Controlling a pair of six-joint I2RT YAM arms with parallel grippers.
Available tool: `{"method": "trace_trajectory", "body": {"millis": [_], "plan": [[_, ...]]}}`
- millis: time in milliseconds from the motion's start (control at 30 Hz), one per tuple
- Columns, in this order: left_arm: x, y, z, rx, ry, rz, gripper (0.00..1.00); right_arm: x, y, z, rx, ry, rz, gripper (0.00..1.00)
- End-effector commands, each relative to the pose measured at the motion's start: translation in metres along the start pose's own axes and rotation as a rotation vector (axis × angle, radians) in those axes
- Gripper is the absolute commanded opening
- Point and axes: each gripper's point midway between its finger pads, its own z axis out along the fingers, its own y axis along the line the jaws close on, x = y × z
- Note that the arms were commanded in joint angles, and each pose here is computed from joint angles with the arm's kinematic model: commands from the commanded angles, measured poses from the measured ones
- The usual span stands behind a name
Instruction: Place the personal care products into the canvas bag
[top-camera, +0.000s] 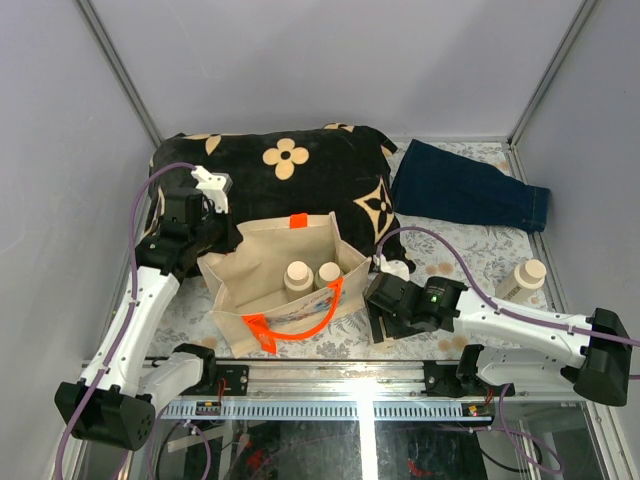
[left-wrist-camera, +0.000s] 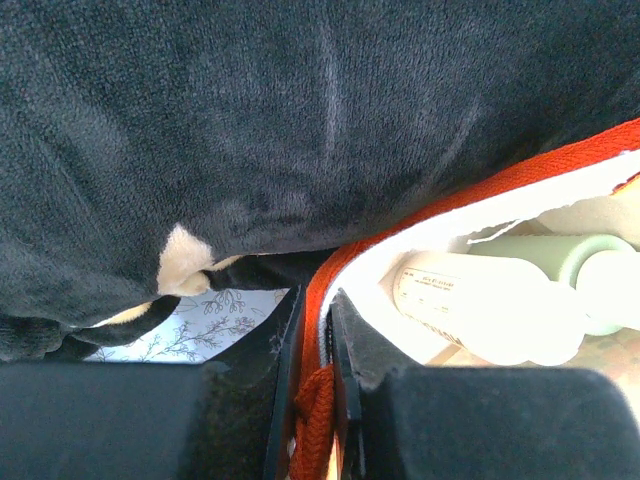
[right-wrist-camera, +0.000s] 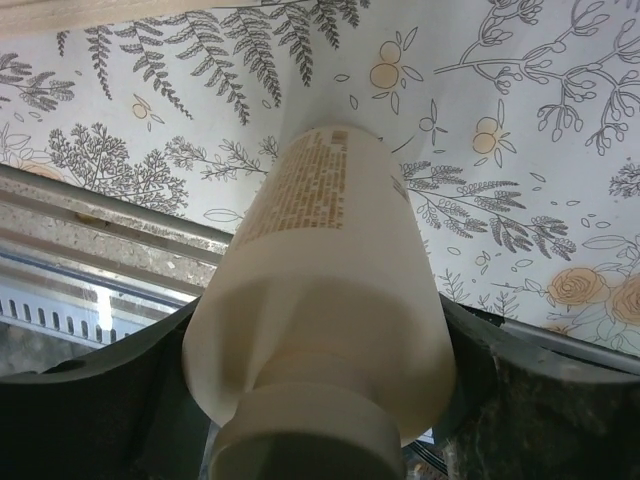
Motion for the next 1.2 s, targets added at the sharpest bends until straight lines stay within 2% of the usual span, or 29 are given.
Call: {"method": "trace_trajectory", "body": {"millis": [0,33,67,100,267,467,600,733,800,1000,1167], "plan": [[-0.016,0.001,-0.002,-0.002,-0.046,0.032,0.11,-0.005,-0.005,-0.003,0.046,-0.011,-0.001,0.23],[-0.016,0.0,-0.002,-0.002,-0.046,0.031,0.11,-0.008,-0.005,-0.006,0.054,-0.015,-0.004,0.1],[-0.016,0.0,-0.002,-0.001,-0.046,0.031,0.11,-0.012,-0.006,-0.011,0.066,-0.026,-0.006,0.02],[-0.016,0.0,-0.002,-0.001,-0.047,0.031,0.11,-0.017,-0.006,-0.017,0.075,-0.041,-0.005,0.0],[-0.017,0.0,-0.003,-0.001,-0.049,0.03,0.11,-0.073,-0.003,-0.078,0.135,-0.202,-0.024,0.0],[-0.016,0.0,-0.002,0.0,-0.047,0.026,0.1,-0.158,-0.021,-0.176,0.387,-0.426,-0.129,0.0],[-0.017,0.0,-0.002,-0.001,-0.053,0.023,0.1,-0.202,-0.001,-0.201,0.402,-0.529,-0.179,0.0],[-0.017,0.0,-0.004,-0.003,-0.058,0.02,0.1,-0.228,0.008,-0.206,0.481,-0.57,-0.236,0.0],[-0.018,0.0,-0.004,-0.003,-0.06,0.018,0.1,-0.238,0.023,-0.205,0.443,-0.582,-0.266,0.0],[-0.016,0.0,-0.004,-0.005,-0.057,0.013,0.1,-0.248,0.097,-0.206,0.115,-0.651,-0.399,0.0],[-0.016,0.0,-0.003,-0.006,-0.058,0.011,0.1,-0.251,0.115,-0.206,0.125,-0.668,-0.45,0.0]]}}
